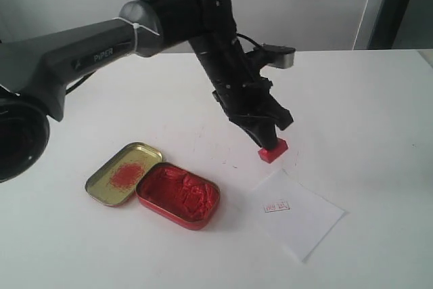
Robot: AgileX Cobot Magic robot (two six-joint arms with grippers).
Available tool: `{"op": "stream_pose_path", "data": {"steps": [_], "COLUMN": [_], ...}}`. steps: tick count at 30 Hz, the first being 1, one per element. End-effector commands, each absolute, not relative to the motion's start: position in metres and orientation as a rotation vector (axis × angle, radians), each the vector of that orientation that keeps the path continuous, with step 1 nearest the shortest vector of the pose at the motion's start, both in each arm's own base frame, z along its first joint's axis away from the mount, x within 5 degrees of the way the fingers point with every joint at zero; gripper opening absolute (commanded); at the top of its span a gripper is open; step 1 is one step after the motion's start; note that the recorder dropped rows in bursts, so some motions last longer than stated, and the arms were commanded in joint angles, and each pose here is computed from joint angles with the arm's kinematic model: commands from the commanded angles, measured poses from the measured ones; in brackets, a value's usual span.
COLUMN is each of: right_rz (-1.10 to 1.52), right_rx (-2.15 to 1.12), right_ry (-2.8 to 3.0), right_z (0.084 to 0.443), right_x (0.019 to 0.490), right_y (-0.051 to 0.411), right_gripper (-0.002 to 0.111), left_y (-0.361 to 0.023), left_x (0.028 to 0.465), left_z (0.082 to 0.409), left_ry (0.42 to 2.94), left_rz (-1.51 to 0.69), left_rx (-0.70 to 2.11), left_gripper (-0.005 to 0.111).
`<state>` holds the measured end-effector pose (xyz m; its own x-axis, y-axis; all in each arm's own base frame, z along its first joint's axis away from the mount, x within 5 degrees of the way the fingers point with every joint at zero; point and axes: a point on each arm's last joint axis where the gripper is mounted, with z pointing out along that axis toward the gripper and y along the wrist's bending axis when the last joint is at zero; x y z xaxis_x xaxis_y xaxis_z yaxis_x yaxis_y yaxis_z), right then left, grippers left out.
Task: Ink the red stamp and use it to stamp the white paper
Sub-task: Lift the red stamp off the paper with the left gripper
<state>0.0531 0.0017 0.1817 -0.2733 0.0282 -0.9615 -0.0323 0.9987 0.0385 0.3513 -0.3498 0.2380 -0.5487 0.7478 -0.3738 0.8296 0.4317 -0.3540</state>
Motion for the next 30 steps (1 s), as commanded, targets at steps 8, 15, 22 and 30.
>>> {"op": "stream_pose_path", "data": {"steps": [8,15,22,30], "right_rz": [0.054,0.054,0.054,0.054], "right_rx": [-0.007,-0.007,-0.007,-0.007], "right_ry": [1.833,1.833,1.833,1.833], "right_z": [0.182,0.182,0.182,0.182], "right_x": [0.053,0.053,0.053,0.053], "right_y": [0.002,0.002,0.002,0.002], "right_gripper": [0.0,0.0,0.0,0.0], "left_y": [-0.312,-0.293,-0.28,-0.278], "left_x": [0.392,0.406,0.417,0.426], "left_z": [0.238,0.218,0.196,0.164], "left_ry": [2.527,2.565,2.592,2.683], "left_rz": [-1.043,-1.147,-1.16,-1.159], "left_rx": [1.083,0.912,0.726,0.558], "left_gripper": [0.0,0.0,0.0,0.0]}}
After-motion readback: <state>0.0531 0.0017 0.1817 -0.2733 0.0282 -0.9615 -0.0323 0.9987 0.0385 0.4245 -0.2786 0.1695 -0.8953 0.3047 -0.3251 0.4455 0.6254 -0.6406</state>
